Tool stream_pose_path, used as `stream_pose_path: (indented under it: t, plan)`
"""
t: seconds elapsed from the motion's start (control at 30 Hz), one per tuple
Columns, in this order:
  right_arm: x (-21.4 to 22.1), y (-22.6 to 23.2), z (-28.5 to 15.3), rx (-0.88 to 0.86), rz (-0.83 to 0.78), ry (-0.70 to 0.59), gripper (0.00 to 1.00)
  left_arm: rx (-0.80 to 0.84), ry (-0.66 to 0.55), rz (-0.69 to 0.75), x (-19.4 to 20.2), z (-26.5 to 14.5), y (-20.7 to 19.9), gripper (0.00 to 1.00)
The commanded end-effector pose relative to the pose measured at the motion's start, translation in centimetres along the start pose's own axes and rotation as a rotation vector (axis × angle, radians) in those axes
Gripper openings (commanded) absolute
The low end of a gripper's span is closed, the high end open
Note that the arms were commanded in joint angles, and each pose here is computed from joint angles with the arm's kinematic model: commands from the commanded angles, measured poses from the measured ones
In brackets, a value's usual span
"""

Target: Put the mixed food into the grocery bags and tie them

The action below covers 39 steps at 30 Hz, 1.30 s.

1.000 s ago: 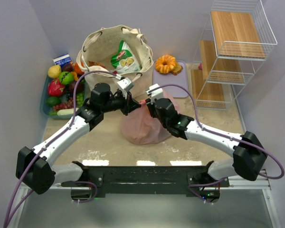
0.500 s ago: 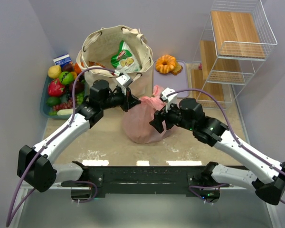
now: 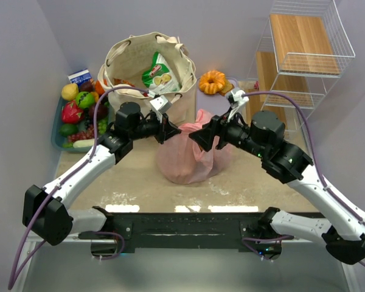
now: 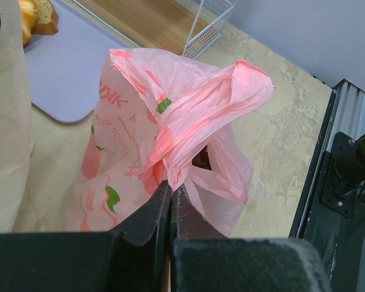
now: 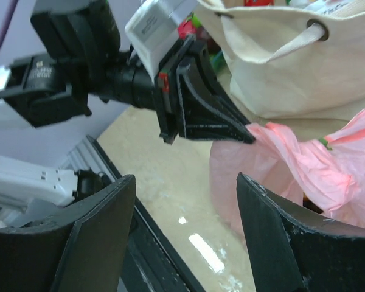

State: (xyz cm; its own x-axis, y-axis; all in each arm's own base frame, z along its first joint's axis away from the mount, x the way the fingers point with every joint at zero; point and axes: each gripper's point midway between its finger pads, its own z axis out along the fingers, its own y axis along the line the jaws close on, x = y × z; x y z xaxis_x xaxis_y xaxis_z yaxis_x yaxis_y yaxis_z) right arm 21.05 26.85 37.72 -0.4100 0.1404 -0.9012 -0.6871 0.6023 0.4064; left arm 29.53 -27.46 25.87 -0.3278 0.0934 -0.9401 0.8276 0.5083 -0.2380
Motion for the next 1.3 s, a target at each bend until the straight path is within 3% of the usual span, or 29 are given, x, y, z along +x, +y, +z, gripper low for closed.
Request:
stream_pose_path:
  t: [0.0,0.33,0.63,1.27]
  plan:
    - [-2.9,-2.4,1.4,0.117,0.08,-0.082,0.68,0.031,-0.049,0.054,-1.6,-0.1,-0.4,0.0]
    - [-0.1,-6.7,6.4,0.241,0.197,0.007,0.69,0.047,-0.047,0.064,-1.1,-0.1,-0.8,0.0]
    - [3.7,-8.0,7.0,0.285,0.292,0.078,0.68,0.04,-0.053,0.071,-1.3,-0.3,-0.8,0.0]
    - [5.5,-8.3,6.9,0.255,0.47,-0.022,0.7,0.081,-0.063,0.067,-1.0,-0.1,-1.7,0.0]
